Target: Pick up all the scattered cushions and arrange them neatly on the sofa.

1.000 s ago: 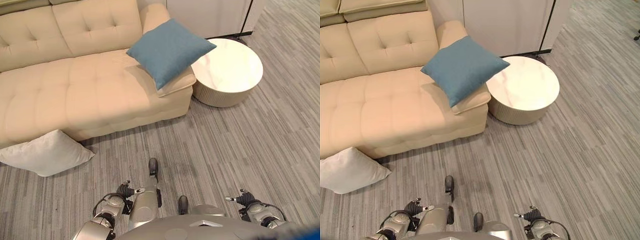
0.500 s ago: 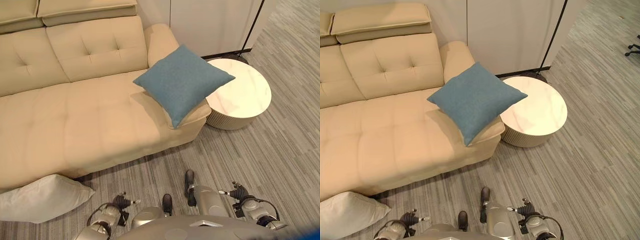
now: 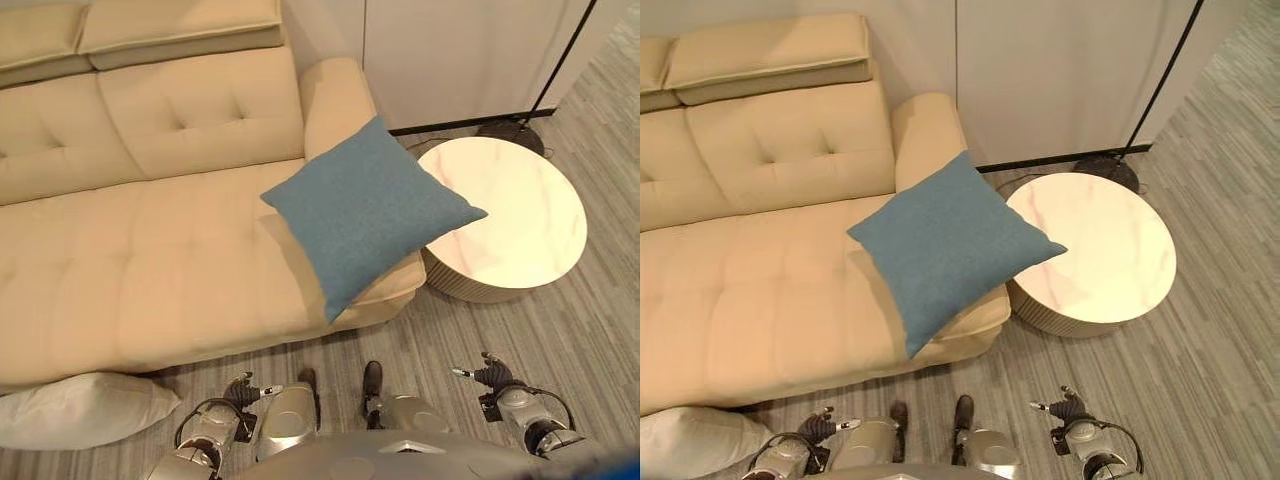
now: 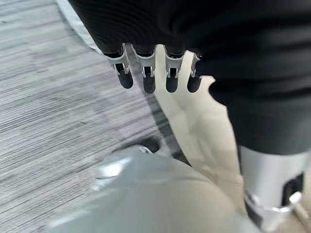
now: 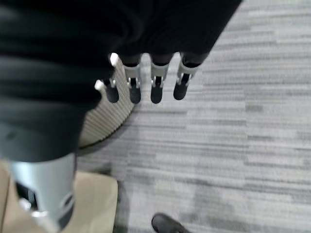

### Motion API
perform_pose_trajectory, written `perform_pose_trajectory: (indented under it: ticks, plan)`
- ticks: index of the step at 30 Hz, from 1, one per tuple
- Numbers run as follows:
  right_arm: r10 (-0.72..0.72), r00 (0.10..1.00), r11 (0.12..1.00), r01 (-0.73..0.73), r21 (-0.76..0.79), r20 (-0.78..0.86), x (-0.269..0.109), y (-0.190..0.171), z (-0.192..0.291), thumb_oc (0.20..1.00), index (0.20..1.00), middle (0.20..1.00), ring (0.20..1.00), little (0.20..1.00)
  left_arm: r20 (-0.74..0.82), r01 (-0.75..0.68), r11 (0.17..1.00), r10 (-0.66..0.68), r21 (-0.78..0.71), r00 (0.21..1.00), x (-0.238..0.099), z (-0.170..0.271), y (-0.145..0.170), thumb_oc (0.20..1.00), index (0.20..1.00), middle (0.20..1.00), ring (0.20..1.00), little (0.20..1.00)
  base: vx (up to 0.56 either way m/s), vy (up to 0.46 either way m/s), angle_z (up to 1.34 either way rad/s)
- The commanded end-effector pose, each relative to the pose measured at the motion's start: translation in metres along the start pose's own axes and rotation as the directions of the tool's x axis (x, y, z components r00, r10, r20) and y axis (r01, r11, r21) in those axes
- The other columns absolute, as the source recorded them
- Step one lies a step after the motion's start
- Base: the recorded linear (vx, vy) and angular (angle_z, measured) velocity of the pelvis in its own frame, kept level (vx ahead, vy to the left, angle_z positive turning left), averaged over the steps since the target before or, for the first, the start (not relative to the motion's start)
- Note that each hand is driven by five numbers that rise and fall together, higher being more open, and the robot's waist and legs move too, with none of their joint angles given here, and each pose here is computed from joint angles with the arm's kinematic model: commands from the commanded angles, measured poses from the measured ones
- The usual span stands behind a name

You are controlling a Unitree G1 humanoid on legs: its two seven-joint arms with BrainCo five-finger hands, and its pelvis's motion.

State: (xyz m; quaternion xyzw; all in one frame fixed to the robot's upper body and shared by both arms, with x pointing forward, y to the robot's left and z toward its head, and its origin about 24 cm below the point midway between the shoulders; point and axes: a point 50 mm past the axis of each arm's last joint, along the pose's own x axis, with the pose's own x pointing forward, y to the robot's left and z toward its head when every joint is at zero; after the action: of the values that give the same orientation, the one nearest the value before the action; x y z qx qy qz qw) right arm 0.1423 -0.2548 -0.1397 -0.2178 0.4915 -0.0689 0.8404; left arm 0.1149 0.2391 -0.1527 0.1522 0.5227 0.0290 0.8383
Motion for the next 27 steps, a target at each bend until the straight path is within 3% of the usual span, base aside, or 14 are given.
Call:
perform_pose_trajectory:
  ticks: [1,6,8,12,15,16,17,18,22,25,27]
  plan:
    - [-0.045,0.999,0.999,0.045,0.019,-0.010,-0.001,-0.013,-0.010,1.000,1.000,1.000,1.000,1.000,-0.032,-0.004,0.999,0.005,0.032,0.999,-0.002,-0.012,-0.001,1.000,1.000,1.000,1.000,1.000,0.08,0.109,-0.29]
    - [-0.042,0.999,0.998,0.042,0.046,-0.007,-0.002,-0.009,-0.009,1.000,1.000,1.000,1.000,1.000,-0.051,-0.022,1.000,0.023,0.015,0.998,-0.004,-0.020,0.000,1.000,1.000,1.000,1.000,1.000,0.08,0.157,-0.18]
    - [-0.093,0.993,0.978,0.078,0.195,0.070,-0.001,-0.020,0.009,1.000,1.000,1.000,1.000,1.000,-0.005,-0.098,0.991,0.098,-0.093,0.995,-0.006,-0.016,0.017,1.000,1.000,1.000,1.000,1.000,0.06,0.244,-0.17]
    - [-0.192,0.967,0.939,0.131,0.319,0.169,-0.004,-0.041,0.028,1.000,1.000,1.000,1.000,1.000,0.093,-0.194,0.958,0.217,-0.210,0.972,-0.010,-0.004,0.044,1.000,1.000,1.000,1.000,1.000,0.01,0.147,-0.22]
    - [-0.246,0.934,0.916,0.136,0.378,0.260,-0.012,-0.045,0.046,1.000,1.000,1.000,1.000,1.000,0.414,-0.164,0.950,0.266,-0.267,0.870,-0.024,0.077,0.055,1.000,1.000,1.000,1.000,1.000,0.07,0.120,-0.14]
    - [-0.270,0.922,0.884,0.123,0.452,0.277,-0.016,-0.044,0.051,1.000,1.000,1.000,1.000,1.000,0.403,-0.220,0.914,0.353,-0.339,0.844,-0.025,0.091,0.066,1.000,1.000,1.000,1.000,1.000,0.08,0.121,-0.23]
    - [-0.271,0.922,0.883,0.123,0.452,0.277,-0.016,-0.044,0.051,1.000,1.000,1.000,1.000,1.000,0.403,-0.221,0.914,0.353,-0.339,0.844,-0.025,0.092,0.066,1.000,1.000,1.000,1.000,1.000,0.09,0.086,-0.34]
    - [-0.263,0.921,0.875,0.103,0.473,0.286,-0.018,-0.034,0.051,1.000,1.000,1.000,1.000,1.000,0.637,-0.212,0.918,0.387,-0.336,0.666,-0.047,0.150,0.074,1.000,1.000,1.000,1.000,1.000,0.08,0.050,-0.43]
    - [-0.247,0.893,0.834,-0.002,0.551,0.376,-0.026,-0.020,0.069,1.000,1.000,1.000,1.000,1.000,0.674,-0.242,0.874,0.481,-0.422,0.560,-0.059,0.193,0.093,1.000,1.000,1.000,1.000,1.000,0.06,0.079,-0.43]
    - [-0.251,0.877,0.778,-0.069,0.625,0.410,-0.032,-0.016,0.083,1.000,1.000,1.000,1.000,1.000,0.787,-0.226,0.890,0.455,-0.396,0.416,-0.092,0.225,0.089,1.000,1.000,1.000,1.000,1.000,-0.01,0.074,-0.37]
    - [-0.229,0.863,0.754,-0.135,0.642,0.450,-0.034,-0.012,0.103,1.000,1.000,1.000,1.000,1.000,0.789,-0.280,0.890,0.450,-0.359,0.419,-0.092,0.230,0.092,1.000,1.000,1.000,1.000,1.000,-0.02,0.052,-0.20]
